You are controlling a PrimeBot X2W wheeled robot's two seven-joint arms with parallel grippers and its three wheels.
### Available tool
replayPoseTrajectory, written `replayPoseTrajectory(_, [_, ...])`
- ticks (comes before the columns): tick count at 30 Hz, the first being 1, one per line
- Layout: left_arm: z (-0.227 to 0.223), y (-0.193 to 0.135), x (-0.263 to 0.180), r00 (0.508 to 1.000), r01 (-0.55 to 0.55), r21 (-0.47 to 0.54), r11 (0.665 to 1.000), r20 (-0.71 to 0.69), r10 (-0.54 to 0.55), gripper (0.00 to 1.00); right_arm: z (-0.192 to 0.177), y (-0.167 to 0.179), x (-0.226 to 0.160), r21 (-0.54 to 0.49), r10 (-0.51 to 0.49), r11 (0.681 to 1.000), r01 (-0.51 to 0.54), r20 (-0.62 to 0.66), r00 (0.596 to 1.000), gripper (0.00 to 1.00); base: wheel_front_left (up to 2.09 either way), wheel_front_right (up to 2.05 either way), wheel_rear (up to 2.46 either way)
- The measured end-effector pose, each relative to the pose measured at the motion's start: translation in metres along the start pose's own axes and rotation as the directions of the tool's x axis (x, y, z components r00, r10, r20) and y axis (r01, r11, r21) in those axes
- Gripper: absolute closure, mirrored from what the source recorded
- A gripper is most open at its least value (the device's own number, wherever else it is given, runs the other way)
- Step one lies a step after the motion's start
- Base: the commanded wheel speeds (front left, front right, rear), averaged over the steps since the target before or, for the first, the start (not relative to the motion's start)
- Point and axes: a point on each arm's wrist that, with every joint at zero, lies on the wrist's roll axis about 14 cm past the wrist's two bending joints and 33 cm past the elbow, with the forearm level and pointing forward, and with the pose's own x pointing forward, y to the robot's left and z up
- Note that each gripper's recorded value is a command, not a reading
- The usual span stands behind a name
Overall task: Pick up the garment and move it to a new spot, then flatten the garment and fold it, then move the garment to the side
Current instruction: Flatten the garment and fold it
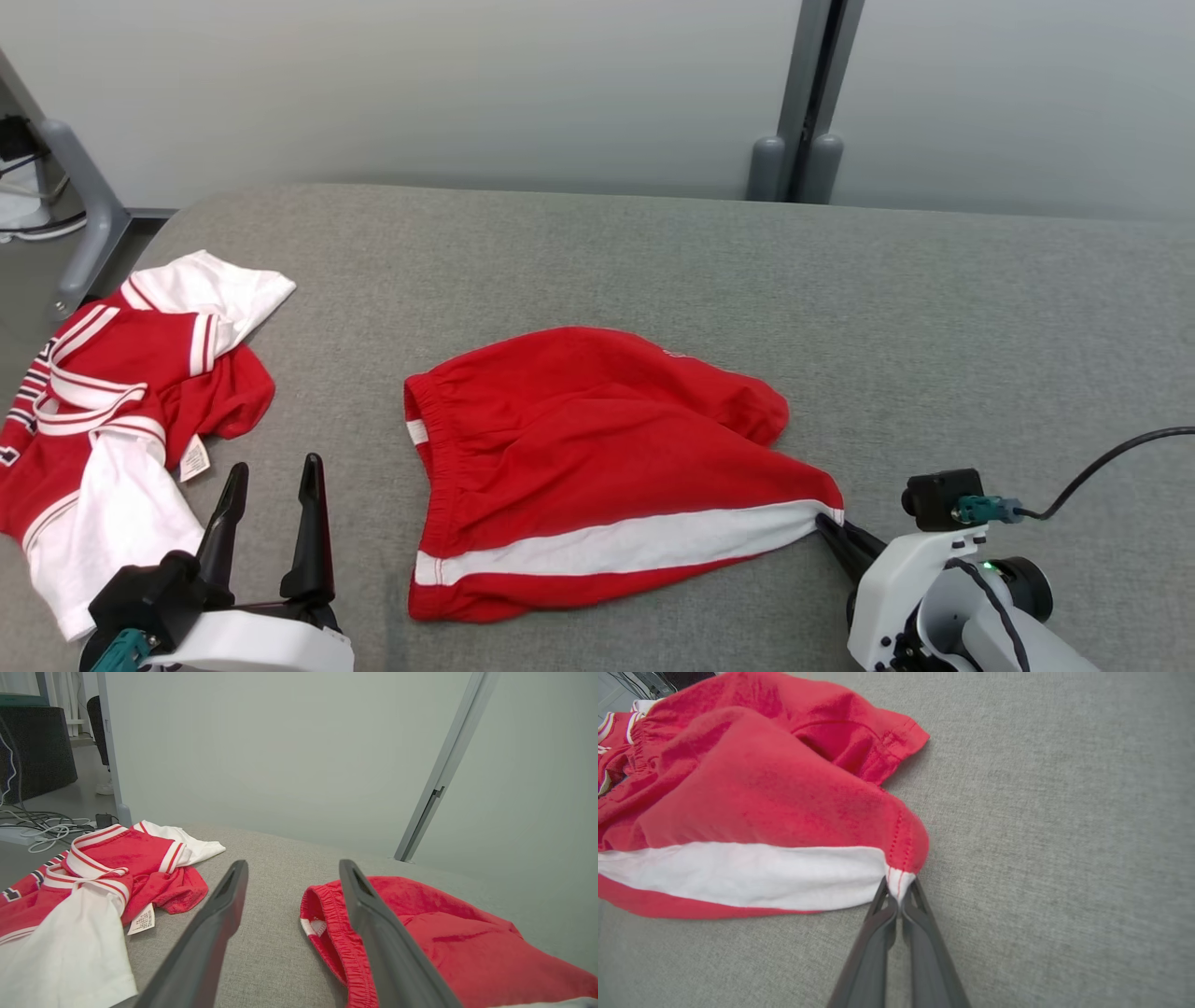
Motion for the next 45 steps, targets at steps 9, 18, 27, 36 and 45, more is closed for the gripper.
replayPoseTrajectory(9, [0.000,-0.017,0.003,0.999,0.051,-0.016,0.999,0.004,-0.051,0.00,-0.003,-0.008,-0.027,0.033,-0.023,0.999,0.023,-0.005,1.000,1.00,0.00,0.00,0.00])
replayPoseTrajectory(18, [-0.007,-0.029,0.006,0.996,0.086,-0.018,0.996,-0.014,-0.087,0.00,-0.029,-0.018,-0.058,0.073,-0.033,0.996,0.044,-0.150,0.988,1.00,0.00,0.00,0.00])
replayPoseTrajectory(27, [-0.009,-0.034,0.009,0.995,0.102,-0.017,0.995,-0.020,-0.102,0.00,-0.027,-0.020,-0.074,0.105,-0.053,0.992,0.069,-0.151,0.987,0.00,0.00,0.00,0.00])
replayPoseTrajectory(36, [0.005,-0.026,0.013,0.996,0.085,0.011,0.996,0.018,-0.085,0.00,0.025,-0.027,-0.091,0.088,-0.094,0.992,0.090,0.042,0.995,0.00,0.00,0.00,0.00])
replayPoseTrajectory(45, [0.029,-0.030,0.018,0.992,0.093,0.024,0.995,0.089,-0.095,0.00,0.126,-0.041,-0.128,0.014,-0.172,0.981,0.192,0.512,0.841,0.00,0.00,0.00,0.00])
